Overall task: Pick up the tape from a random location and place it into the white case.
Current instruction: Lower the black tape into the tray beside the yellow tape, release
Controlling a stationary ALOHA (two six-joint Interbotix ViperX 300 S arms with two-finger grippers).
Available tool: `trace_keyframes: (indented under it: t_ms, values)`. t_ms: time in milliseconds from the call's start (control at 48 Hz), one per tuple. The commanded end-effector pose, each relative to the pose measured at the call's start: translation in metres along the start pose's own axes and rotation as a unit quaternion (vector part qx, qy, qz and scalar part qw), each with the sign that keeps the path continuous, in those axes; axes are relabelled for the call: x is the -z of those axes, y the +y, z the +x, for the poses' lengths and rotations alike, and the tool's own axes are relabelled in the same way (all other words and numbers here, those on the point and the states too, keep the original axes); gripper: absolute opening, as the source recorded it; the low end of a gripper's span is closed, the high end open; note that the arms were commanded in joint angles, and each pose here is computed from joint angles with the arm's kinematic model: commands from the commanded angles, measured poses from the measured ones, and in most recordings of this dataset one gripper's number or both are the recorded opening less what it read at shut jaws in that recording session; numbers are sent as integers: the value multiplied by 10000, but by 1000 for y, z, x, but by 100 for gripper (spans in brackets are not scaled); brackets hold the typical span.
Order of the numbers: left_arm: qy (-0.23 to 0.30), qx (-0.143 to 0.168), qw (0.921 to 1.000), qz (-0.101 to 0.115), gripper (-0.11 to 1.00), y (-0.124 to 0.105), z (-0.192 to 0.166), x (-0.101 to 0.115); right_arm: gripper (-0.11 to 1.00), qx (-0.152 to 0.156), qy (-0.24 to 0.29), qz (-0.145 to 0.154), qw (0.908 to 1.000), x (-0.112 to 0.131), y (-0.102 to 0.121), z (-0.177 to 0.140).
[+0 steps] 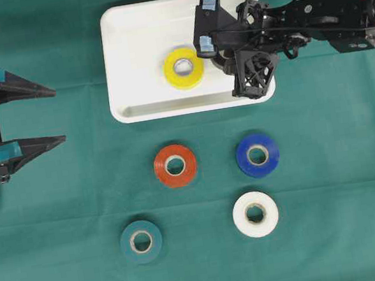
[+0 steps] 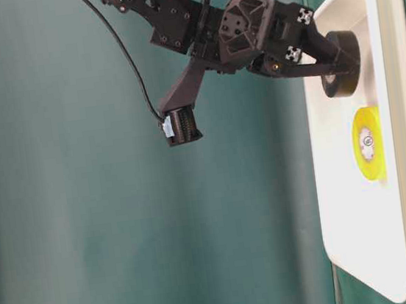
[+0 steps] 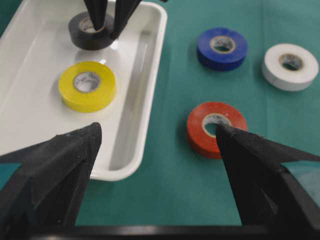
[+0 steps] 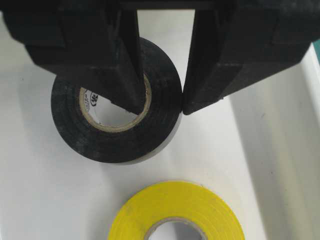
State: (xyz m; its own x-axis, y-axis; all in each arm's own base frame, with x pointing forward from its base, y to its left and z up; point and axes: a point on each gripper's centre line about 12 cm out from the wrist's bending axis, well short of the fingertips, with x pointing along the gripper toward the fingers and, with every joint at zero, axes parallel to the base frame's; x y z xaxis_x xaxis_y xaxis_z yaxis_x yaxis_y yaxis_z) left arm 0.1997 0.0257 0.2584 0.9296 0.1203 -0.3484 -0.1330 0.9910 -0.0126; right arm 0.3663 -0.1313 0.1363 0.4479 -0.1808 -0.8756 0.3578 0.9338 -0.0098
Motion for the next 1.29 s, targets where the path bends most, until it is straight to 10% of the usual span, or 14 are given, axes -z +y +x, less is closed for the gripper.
trace_keyframes:
  t_ms: [0,271,521,1271]
  values:
    - [-92,-11,10000,-20,96,1,0,-6,26,-14,-130,17,9999,-6,1,-5]
    - [-92,-4,10000,-18,96,0,0,-6,28,-14,-130,10,9999,-6,1,-6]
    - [-77,-4,10000,-26,96,0,1,-5,90,2,-223,-17,9998,-12,0,-10]
    - [-62,-12,10000,-28,96,1,1,-5,86,108,-856,-52,9963,-43,-4,-124]
